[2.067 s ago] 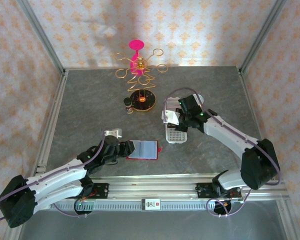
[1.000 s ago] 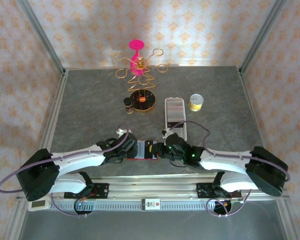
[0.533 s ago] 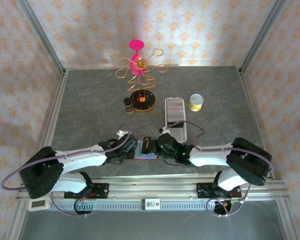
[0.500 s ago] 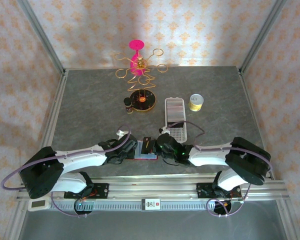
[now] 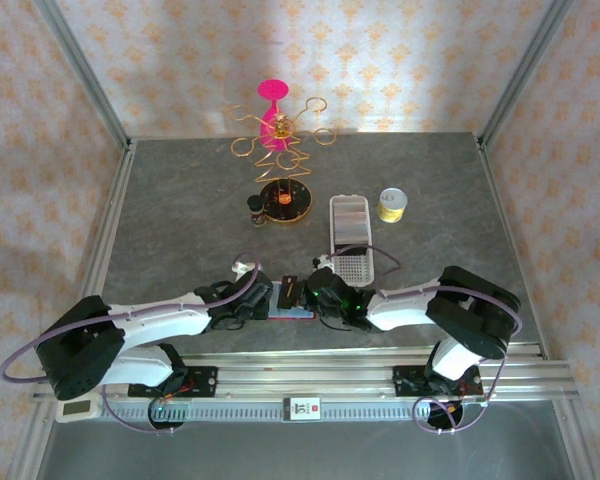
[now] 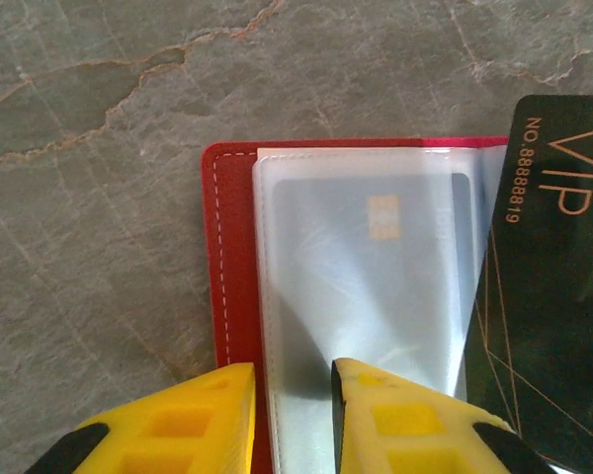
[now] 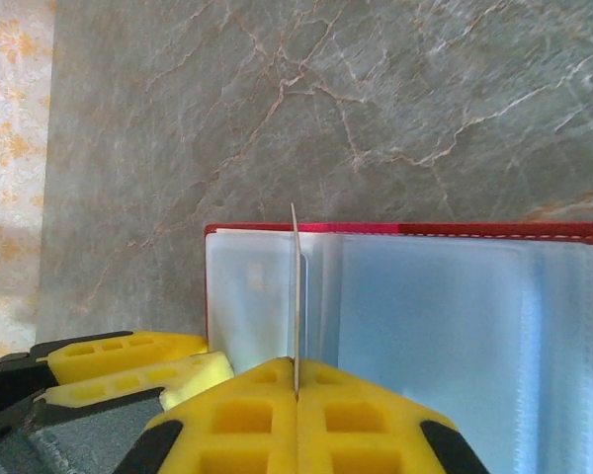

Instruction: Put the credit cards into the card holder

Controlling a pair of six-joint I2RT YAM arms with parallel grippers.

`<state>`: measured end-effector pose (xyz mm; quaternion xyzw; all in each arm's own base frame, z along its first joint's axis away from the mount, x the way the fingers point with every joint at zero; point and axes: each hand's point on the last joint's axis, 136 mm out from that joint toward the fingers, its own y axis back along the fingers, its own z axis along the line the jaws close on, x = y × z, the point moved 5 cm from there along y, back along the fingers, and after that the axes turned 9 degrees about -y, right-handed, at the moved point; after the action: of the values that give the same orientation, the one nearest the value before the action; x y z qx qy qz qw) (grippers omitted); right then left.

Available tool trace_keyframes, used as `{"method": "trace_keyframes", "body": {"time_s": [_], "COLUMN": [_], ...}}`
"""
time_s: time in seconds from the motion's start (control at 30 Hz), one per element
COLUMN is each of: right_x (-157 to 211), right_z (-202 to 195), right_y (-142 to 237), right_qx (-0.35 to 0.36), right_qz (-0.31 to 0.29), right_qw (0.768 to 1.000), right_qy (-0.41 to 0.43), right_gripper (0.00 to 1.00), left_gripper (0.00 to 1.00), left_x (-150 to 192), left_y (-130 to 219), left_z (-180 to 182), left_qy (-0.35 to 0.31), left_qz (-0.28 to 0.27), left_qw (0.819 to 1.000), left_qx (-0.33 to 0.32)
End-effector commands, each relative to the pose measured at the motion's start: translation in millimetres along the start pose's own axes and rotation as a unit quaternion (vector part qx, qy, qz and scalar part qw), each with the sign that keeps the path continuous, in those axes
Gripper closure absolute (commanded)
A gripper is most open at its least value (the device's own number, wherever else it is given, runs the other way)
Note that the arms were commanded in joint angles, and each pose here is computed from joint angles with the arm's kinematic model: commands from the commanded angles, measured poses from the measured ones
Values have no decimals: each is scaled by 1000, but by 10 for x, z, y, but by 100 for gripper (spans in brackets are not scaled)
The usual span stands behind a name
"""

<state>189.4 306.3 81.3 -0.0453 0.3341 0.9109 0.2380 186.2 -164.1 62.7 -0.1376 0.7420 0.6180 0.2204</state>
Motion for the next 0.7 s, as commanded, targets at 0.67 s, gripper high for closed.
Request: {"method": "trace_keyframes", "body": {"time_s": [0.67], "right_x": [207], "right_z": [-70], "right_y": [-71], "right_qx": [33], "right_qz": [46], "right_qw": [998], "right_qy": [-2], "right_gripper": [100], "left_gripper": [78], "left_x": [226], "left_y": [-66], "left_z": [126], "left_qy": [28], "left_qz": [9], "left_qw": [1000], "left_qx": [1]}}
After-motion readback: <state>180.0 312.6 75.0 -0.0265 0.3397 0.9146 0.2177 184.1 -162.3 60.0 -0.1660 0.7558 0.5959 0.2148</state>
